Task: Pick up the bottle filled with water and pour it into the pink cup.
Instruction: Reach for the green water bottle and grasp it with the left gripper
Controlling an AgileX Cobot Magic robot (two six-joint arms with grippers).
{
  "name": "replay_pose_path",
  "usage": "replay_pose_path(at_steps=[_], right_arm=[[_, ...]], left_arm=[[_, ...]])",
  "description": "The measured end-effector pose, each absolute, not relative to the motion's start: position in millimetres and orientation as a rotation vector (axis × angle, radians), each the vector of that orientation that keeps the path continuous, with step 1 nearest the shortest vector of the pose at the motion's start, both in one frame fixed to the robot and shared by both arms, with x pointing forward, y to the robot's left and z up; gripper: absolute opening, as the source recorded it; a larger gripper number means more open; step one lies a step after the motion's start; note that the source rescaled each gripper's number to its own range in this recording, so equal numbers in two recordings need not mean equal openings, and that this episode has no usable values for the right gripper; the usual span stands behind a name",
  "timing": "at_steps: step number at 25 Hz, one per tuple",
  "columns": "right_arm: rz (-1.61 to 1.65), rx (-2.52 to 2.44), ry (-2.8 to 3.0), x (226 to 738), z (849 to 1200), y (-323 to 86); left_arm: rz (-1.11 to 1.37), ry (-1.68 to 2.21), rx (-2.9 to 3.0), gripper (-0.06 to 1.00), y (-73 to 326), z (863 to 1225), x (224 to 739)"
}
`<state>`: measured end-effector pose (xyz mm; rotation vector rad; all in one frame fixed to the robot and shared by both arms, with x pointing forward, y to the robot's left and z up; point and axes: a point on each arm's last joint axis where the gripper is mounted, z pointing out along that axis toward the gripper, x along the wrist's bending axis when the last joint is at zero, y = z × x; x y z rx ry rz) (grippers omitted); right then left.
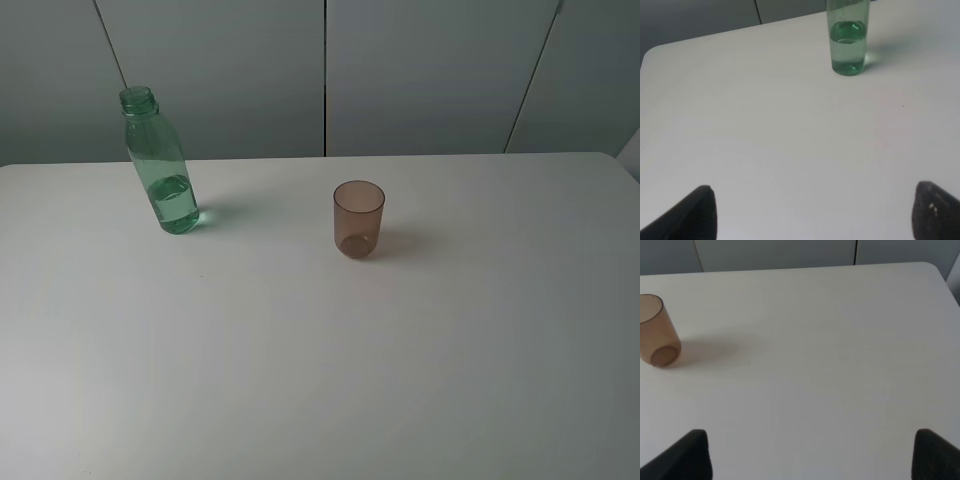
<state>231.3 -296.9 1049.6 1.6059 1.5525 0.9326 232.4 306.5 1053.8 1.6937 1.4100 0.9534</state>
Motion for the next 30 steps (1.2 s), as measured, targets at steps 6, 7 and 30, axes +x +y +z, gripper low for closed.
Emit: replay_pose_path(at_steps=[6,7,30], right_arm=[[0.933,1.606,1.552,231.3,1049.6,-296.9],[0.933,1.606,1.552,231.3,1049.6,-296.9],[0.933,1.606,1.552,231.3,1049.6,-296.9]], left_arm=[[0.954,1.409,1.695,1.0,306.5,1053.8,232.4],[0.954,1.409,1.695,1.0,306.5,1053.8,232.4],[0.736,1.483,1.731,1.0,287.2,1136.1,309.2]])
